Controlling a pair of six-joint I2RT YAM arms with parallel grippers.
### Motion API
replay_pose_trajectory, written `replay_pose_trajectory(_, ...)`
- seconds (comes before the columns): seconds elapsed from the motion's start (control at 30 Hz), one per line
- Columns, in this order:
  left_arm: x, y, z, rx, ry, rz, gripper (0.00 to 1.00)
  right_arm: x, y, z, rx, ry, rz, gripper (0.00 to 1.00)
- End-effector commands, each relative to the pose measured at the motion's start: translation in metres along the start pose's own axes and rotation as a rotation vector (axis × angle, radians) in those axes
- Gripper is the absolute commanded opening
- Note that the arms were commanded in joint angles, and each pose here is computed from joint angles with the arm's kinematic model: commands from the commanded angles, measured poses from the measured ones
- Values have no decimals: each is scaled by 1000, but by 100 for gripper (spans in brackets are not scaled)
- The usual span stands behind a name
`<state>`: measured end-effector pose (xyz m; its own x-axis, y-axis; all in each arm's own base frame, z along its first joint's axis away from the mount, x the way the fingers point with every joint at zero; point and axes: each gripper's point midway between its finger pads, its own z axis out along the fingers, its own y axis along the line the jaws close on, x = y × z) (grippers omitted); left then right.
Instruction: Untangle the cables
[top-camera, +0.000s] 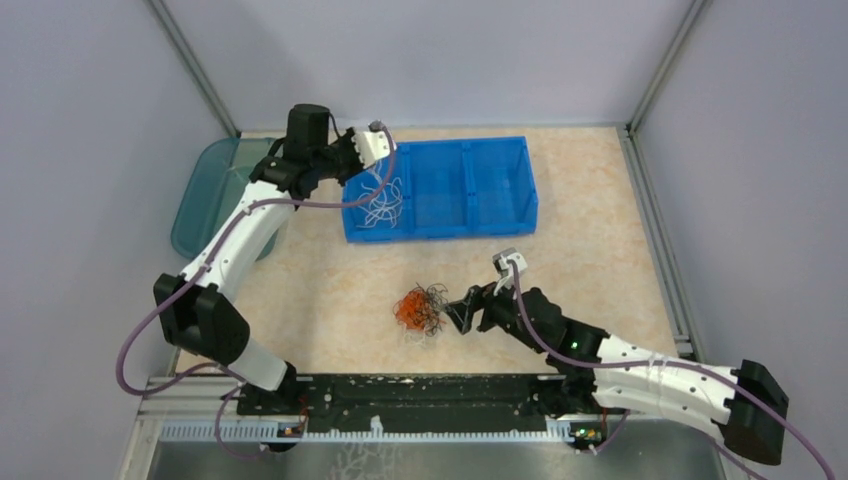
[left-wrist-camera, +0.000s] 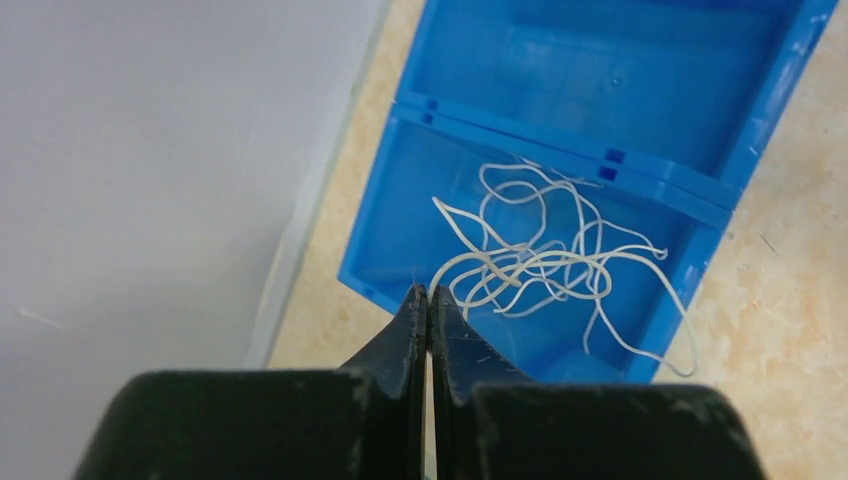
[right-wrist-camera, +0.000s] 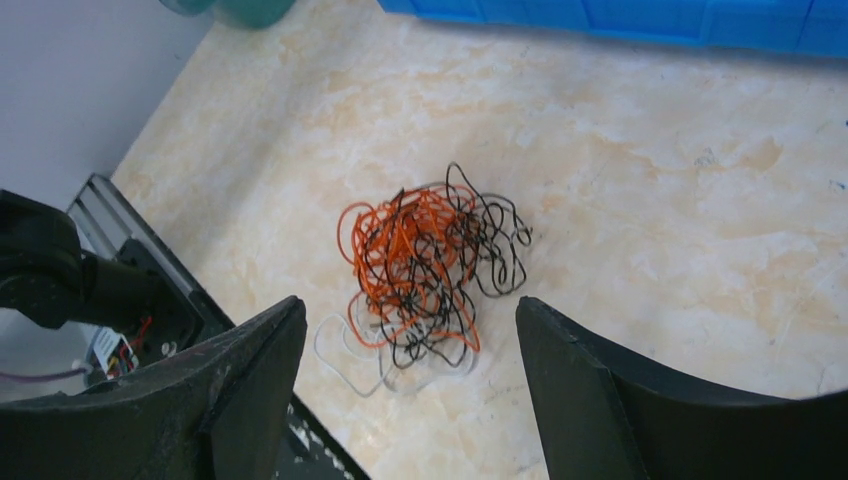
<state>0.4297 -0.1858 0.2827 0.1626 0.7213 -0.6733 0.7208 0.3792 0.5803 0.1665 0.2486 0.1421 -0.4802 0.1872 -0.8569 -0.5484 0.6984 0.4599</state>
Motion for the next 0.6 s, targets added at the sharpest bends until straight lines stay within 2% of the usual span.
replay_pose_trajectory(0.0, 21, -18, 0, 61, 96, -45, 3, -5, 12, -14, -11, 73, 28, 78)
replay_pose_trajectory(0.1, 28, -20, 4, 36, 107, -65, 7, -13, 14, -20, 9, 96, 34, 78)
replay_pose_trajectory(0.27, 39, -15, 11, -31, 123, -81, 9, -29, 17, -27, 34, 111, -3, 78)
replay_pose_trajectory(0.57, 32, 37, 17, -294, 80, -90, 10, -22, 11, -23, 52, 93, 35, 78)
